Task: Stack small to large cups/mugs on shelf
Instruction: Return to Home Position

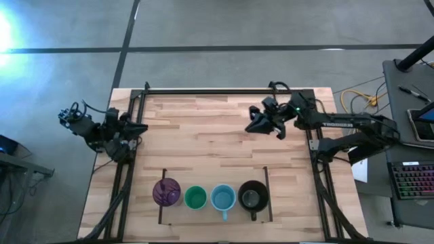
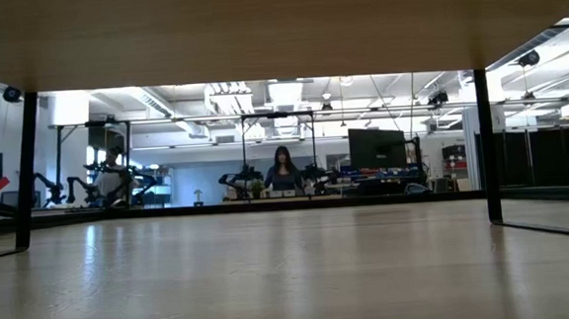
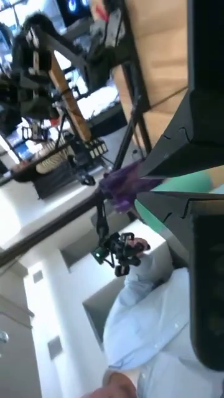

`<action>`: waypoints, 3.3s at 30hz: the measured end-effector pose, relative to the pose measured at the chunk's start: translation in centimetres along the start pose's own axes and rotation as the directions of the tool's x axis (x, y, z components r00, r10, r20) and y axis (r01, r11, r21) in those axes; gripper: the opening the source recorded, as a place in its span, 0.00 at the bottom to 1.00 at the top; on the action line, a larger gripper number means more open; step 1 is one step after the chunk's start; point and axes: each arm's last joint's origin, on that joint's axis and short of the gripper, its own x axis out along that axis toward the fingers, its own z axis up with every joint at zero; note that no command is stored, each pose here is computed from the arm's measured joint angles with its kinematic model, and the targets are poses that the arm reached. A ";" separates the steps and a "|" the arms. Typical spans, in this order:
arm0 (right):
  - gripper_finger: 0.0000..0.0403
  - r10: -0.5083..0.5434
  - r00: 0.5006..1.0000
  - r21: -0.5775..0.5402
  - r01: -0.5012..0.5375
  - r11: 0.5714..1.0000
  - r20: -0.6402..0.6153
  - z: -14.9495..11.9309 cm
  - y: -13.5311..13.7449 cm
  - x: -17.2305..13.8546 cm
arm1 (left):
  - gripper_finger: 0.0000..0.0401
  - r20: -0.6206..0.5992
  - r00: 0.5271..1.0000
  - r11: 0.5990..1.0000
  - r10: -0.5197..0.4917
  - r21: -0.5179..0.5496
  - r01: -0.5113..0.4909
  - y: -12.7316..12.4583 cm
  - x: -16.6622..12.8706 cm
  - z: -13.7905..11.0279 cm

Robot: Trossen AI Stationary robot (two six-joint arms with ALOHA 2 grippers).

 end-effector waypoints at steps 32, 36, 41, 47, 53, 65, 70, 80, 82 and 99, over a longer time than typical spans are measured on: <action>0.09 0.384 0.918 -0.062 -0.380 0.923 0.098 -10.7 9.2 -5.5 | 0.15 0.052 0.988 0.988 0.143 -0.058 -0.140 1.0 2.1 -3.6; 0.09 0.380 0.924 0.000 -0.381 0.925 0.047 -11.2 9.5 -6.6 | 0.15 0.058 0.992 0.991 0.113 -0.075 -0.108 1.8 1.9 -4.5; 0.09 0.306 0.952 0.035 -0.305 0.952 -0.001 -11.4 9.7 -7.8 | 0.15 0.094 0.992 0.995 0.088 -0.044 -0.084 2.7 1.2 -4.5; 0.09 0.229 0.973 -0.070 -0.228 0.971 -0.003 -11.0 10.8 -9.5 | 0.15 0.089 0.989 0.992 0.116 0.040 -0.120 2.8 0.9 -4.3; 0.09 0.146 0.989 -0.185 -0.139 0.973 0.026 -11.0 11.7 -11.6 | 0.15 -0.002 0.980 0.980 0.198 -0.017 -0.198 4.0 0.9 -5.6; 0.10 0.135 0.981 -0.314 -0.084 0.946 0.142 -13.0 10.1 -11.8 | 0.15 0.027 0.972 0.972 0.235 -0.004 -0.235 4.2 0.9 -5.7; 0.10 0.118 0.979 -0.346 -0.054 0.937 0.167 -14.6 8.7 -11.7 | 0.15 0.033 0.971 0.972 0.236 -0.016 -0.235 4.1 0.9 -5.7; 0.10 0.002 0.981 -0.334 0.064 0.940 0.193 -15.3 7.7 -11.5 | 0.15 0.095 0.954 0.959 0.284 -0.026 -0.283 4.2 0.8 -5.2; 0.10 -0.004 0.982 -0.326 0.065 0.943 0.187 -15.3 7.6 -11.5 | 0.15 0.094 0.954 0.958 0.285 -0.024 -0.284 4.2 0.8 -5.3; 0.10 -0.027 0.987 -0.283 0.071 0.956 0.158 -15.5 7.3 -11.3 | 0.15 0.036 0.992 0.988 0.118 0.093 -0.121 2.6 1.9 -5.6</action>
